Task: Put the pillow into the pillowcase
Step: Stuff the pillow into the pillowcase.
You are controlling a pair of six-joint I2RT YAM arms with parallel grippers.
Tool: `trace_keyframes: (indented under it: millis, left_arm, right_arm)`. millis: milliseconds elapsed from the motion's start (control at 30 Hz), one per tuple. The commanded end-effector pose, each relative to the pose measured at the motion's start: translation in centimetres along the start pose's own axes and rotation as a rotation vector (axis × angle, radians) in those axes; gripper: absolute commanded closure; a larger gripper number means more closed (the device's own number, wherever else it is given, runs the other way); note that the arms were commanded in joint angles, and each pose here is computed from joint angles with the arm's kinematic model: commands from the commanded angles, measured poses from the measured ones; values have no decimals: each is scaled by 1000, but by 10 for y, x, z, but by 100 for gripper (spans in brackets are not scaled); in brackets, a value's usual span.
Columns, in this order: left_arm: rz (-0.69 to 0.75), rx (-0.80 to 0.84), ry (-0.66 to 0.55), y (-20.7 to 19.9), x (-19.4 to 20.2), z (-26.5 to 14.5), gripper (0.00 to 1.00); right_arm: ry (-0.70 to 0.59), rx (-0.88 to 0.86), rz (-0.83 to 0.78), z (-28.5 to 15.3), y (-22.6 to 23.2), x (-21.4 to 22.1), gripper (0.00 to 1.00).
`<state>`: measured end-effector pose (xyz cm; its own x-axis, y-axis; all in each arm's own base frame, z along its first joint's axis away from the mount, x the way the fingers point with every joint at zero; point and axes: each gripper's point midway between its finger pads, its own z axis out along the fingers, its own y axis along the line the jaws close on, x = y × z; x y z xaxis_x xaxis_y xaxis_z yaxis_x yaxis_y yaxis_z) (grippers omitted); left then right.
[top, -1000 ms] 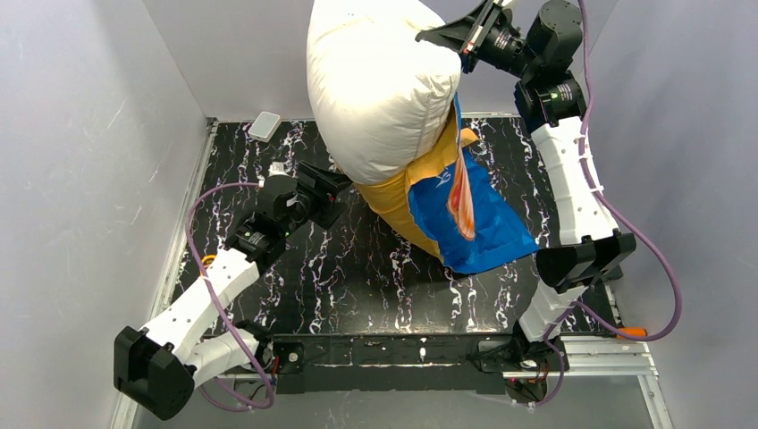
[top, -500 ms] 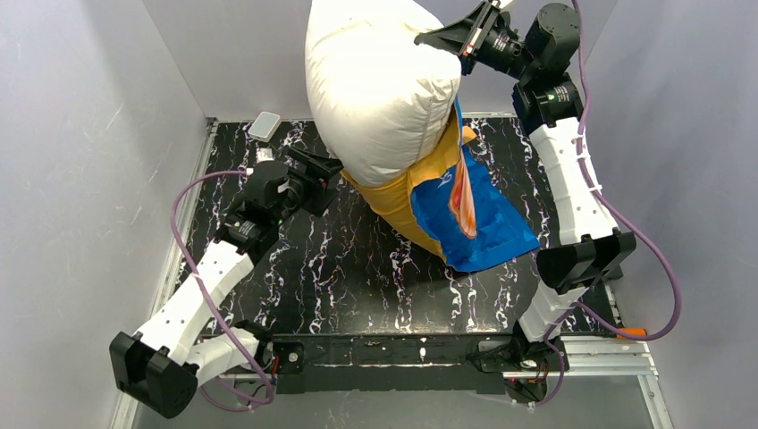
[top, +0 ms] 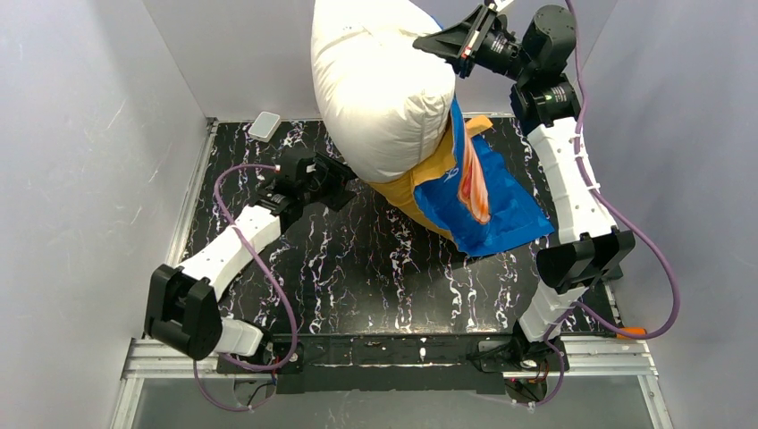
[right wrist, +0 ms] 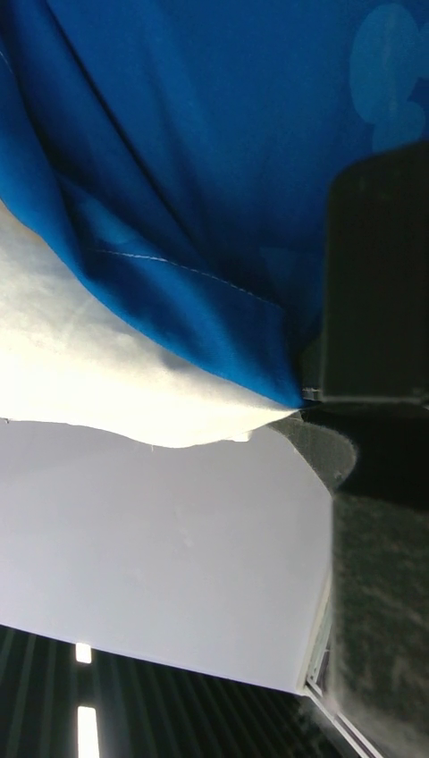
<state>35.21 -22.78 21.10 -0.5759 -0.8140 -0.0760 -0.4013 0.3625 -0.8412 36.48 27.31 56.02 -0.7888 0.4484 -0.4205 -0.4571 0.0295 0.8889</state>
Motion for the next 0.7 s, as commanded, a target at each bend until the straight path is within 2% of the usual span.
trace_keyframes:
  millis: [0, 133, 300, 533, 667]
  left_arm:
    - [21, 55, 56, -21, -1, 9, 49]
    - [35, 103, 106, -28, 5, 18, 76]
    - [48, 144, 96, -32, 5, 5, 100]
    - [40, 154, -1, -30, -8, -36, 100]
    - [90, 220, -111, -56, -28, -80, 100]
  right_arm:
    - [-71, -299, -250, -37, 129, 11, 99]
    - [-64, -301, -247, -37, 128, 12, 99]
    - [-67, -297, -233, -37, 122, 13, 99]
    - [-55, -289, -222, -35, 115, 14, 99]
    - [-40, -264, -227, -35, 106, 18, 99]
